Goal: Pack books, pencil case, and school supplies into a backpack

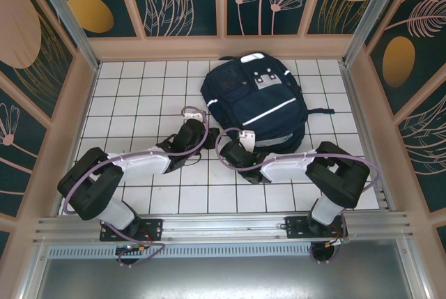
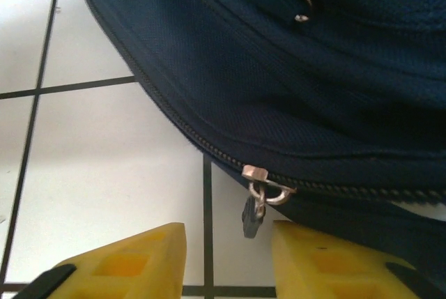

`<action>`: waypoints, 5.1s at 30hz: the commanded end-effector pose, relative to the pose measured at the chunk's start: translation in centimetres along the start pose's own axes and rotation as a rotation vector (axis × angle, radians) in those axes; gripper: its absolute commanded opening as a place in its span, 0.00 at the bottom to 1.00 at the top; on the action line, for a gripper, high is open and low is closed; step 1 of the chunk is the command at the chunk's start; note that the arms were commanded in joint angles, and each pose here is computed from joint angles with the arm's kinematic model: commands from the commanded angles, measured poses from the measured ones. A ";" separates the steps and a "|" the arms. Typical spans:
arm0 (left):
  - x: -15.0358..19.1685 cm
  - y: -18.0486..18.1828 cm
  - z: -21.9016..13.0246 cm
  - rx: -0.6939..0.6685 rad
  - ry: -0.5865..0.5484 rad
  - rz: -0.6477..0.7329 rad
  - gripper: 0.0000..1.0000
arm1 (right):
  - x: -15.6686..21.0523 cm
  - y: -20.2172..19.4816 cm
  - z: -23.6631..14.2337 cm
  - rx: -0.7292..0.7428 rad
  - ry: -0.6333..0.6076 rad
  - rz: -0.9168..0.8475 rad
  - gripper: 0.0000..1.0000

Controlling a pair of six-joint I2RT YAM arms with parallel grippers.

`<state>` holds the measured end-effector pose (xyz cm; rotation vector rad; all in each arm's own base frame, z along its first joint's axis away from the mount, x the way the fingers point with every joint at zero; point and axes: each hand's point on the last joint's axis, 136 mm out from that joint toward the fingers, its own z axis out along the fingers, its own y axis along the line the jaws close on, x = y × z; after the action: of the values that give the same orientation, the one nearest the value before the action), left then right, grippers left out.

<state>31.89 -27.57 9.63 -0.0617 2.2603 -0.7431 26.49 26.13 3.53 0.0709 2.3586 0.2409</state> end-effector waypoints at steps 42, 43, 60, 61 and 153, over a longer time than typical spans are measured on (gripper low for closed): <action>-1.6 2.5 3.3 -0.068 -0.111 -0.428 0.00 | -2.4 -4.4 -5.3 -0.007 -0.112 0.029 0.00; -1.7 2.4 3.0 -0.061 -0.115 -0.424 0.00 | -2.4 -4.6 -5.5 -0.008 -0.113 0.035 0.00; -1.1 -7.1 2.2 0.195 -0.037 -0.321 0.00 | -3.1 1.0 -8.2 -0.353 -0.065 0.054 0.29; -1.0 -7.6 2.1 0.208 -0.034 -0.320 0.00 | -3.2 1.2 -8.4 -0.366 -0.063 0.065 0.31; -3.4 0.8 -0.2 0.003 -0.172 -0.368 0.00 | -2.7 -12.7 -7.1 0.086 -0.045 0.243 0.00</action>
<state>31.38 -31.57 10.62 -0.3881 2.2221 -1.0740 24.01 18.44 10.15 0.2904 2.3039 0.5419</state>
